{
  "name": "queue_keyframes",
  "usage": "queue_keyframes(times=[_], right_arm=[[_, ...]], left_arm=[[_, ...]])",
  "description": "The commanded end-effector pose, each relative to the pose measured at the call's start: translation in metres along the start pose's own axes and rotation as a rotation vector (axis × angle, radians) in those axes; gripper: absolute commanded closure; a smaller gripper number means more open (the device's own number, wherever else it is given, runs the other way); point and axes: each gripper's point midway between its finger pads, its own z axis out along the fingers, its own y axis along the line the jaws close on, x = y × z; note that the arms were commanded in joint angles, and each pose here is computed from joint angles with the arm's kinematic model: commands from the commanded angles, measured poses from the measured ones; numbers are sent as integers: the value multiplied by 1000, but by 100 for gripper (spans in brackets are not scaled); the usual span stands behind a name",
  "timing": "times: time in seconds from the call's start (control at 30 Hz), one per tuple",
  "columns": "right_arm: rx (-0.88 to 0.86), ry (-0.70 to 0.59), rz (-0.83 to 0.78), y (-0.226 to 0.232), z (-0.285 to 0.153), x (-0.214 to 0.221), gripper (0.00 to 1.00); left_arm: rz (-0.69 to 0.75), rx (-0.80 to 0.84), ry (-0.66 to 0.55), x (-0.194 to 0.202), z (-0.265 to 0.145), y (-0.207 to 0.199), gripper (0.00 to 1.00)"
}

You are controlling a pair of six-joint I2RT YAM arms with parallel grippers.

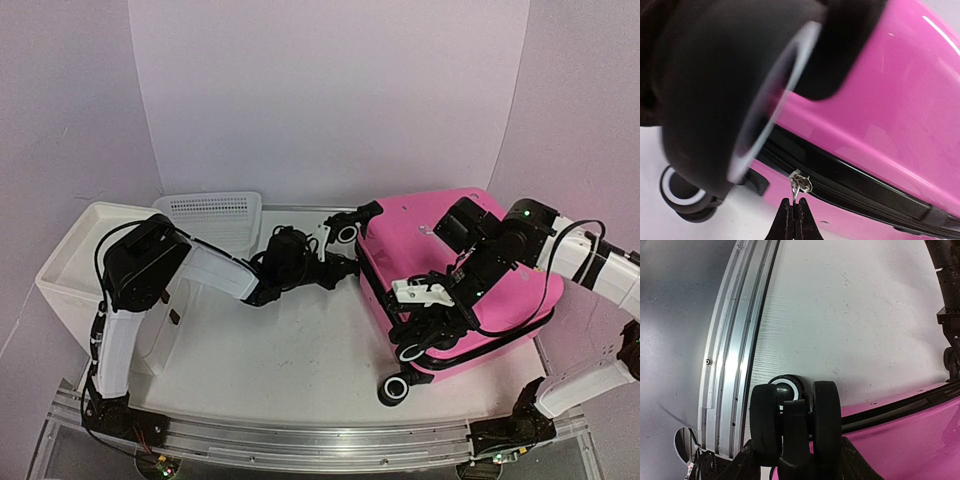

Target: Open, take out, and arrange the luggage

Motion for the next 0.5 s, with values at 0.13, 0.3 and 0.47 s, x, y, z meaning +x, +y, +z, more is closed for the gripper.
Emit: queue_keyframes(times=[0.13,0.3,0.47], right_arm=[[-82,11,231,29,-13,16,100],[-158,39,254,35,-10,16,100],[-209,18,246,41,-14,9,100]], left_arm=[[32,-97,-134,-62,3,63,100],[88,22,-75,-68,19,66,99],[121,-39,-72,-72,26,100,98]])
